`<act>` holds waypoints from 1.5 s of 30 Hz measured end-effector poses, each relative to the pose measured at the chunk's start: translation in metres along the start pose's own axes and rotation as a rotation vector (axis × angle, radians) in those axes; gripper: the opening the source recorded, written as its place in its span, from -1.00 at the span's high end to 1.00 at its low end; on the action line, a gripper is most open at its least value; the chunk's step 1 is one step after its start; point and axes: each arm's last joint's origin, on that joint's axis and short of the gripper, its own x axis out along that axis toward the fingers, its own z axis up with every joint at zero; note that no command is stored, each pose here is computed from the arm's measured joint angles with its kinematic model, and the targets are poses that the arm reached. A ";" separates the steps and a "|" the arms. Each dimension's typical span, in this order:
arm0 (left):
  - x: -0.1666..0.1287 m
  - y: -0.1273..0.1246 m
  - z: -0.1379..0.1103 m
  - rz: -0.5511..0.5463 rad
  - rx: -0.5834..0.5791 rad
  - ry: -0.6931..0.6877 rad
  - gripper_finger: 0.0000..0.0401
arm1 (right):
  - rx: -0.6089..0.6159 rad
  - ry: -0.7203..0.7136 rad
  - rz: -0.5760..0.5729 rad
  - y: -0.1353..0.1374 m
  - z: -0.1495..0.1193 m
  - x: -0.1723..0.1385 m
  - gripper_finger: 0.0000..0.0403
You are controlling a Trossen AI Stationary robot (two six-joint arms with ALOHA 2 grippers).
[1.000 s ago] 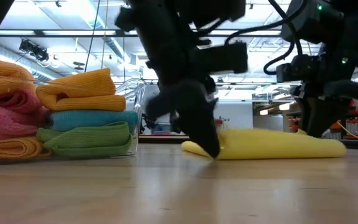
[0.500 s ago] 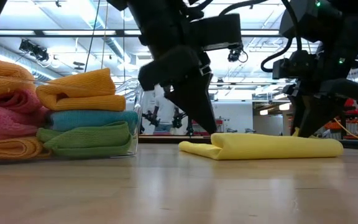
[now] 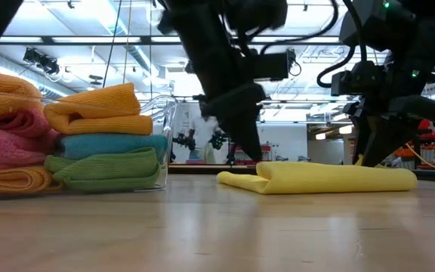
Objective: Fold microfiber towels
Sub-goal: Fold the yellow microfiber cloth
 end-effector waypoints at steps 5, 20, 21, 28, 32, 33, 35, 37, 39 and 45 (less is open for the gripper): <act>0.010 0.029 0.003 -0.097 -0.115 -0.009 0.34 | -0.001 -0.002 0.002 0.001 0.000 0.000 0.28; 0.030 0.048 -0.001 -0.284 -0.184 0.020 0.32 | 0.003 -0.009 0.004 0.001 0.001 0.000 0.28; 0.030 0.046 -0.001 -0.289 -0.178 0.018 0.37 | 0.003 -0.009 0.004 0.001 0.001 0.000 0.28; 0.028 0.039 -0.001 -0.299 -0.144 0.021 0.85 | 0.004 -0.016 0.006 0.001 0.001 0.000 0.28; 0.027 0.036 -0.001 -0.304 -0.120 0.016 0.96 | 0.004 -0.016 0.006 0.001 0.001 0.000 0.28; 0.027 0.036 -0.001 -0.306 -0.120 0.017 0.95 | 0.004 -0.016 0.006 0.001 0.001 0.000 0.28; 0.027 0.035 -0.001 -0.319 -0.118 0.017 0.95 | 0.002 -0.011 0.004 0.001 0.001 0.000 0.28; 0.027 0.035 -0.001 -0.339 -0.118 0.020 0.97 | -0.002 -0.003 0.002 0.000 0.000 -0.001 0.28; 0.027 0.035 -0.002 -0.344 -0.118 0.027 0.97 | -0.006 -0.002 0.000 -0.001 0.000 -0.005 0.28; 0.021 0.036 -0.002 -0.345 -0.122 0.040 0.98 | -0.006 -0.064 -0.012 -0.007 0.003 -0.021 0.28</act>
